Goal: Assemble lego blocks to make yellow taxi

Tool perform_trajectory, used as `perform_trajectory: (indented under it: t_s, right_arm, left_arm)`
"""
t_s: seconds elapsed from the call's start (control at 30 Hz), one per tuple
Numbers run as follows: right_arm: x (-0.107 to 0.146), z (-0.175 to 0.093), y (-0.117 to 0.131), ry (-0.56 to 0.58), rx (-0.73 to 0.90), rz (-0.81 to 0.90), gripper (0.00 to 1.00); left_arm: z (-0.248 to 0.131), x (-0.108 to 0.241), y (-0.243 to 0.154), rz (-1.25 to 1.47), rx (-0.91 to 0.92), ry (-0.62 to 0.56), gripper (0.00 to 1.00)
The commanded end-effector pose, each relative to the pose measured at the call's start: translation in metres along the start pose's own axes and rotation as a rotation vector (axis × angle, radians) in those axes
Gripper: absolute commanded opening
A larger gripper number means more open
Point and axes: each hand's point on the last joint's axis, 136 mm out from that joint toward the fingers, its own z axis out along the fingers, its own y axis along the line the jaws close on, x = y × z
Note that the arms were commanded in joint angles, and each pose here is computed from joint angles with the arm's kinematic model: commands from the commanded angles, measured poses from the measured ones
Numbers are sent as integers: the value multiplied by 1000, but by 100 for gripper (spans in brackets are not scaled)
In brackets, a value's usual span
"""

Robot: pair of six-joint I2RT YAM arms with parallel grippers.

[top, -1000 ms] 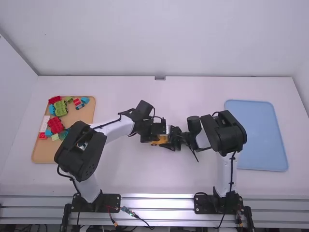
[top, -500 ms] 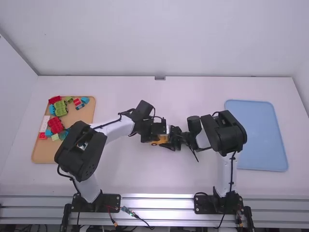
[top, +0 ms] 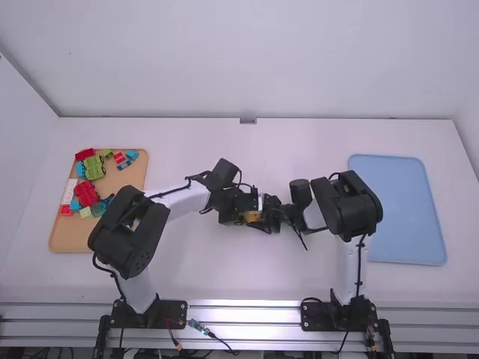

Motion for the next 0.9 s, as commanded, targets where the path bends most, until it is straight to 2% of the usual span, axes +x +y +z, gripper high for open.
perform_trajectory:
  t_s: [0.0, 0.2, 0.4, 0.53, 0.6, 0.63, 0.67, 0.73, 0.8, 0.87]
  right_arm:
    - [6, 3, -3, 20, 6, 13, 65]
    - [6, 2, -3, 19, 6, 14, 65]
    - [6, 2, -3, 19, 5, 14, 65]
    - [6, 3, -3, 19, 4, 13, 65]
    - [5, 3, -3, 18, 6, 11, 66]
    - [5, 3, -3, 18, 5, 10, 68]
    - [5, 3, -3, 17, 5, 8, 73]
    - [5, 3, -3, 16, 6, 7, 77]
    - [4, 3, -4, 14, 5, 5, 92]
    - [2, 4, -4, 8, -1, 8, 98]
  left_arm:
    - [-1, 6, -4, -21, 17, -7, 62]
    - [-18, 4, 8, -34, -24, -39, 64]
    - [-40, -7, 13, -20, -1, -183, 68]
    - [-54, 4, 21, -69, 6, -236, 69]
    - [-59, 9, 17, -55, 29, -265, 74]
    - [-62, 11, 16, -49, 39, -282, 77]
    - [-73, 16, 13, -37, 60, -344, 99]
    - [-80, 20, 12, -36, 64, -391, 99]
    - [-92, 32, 15, -58, 48, -445, 99]
    - [-98, 41, 17, -82, 34, -470, 99]
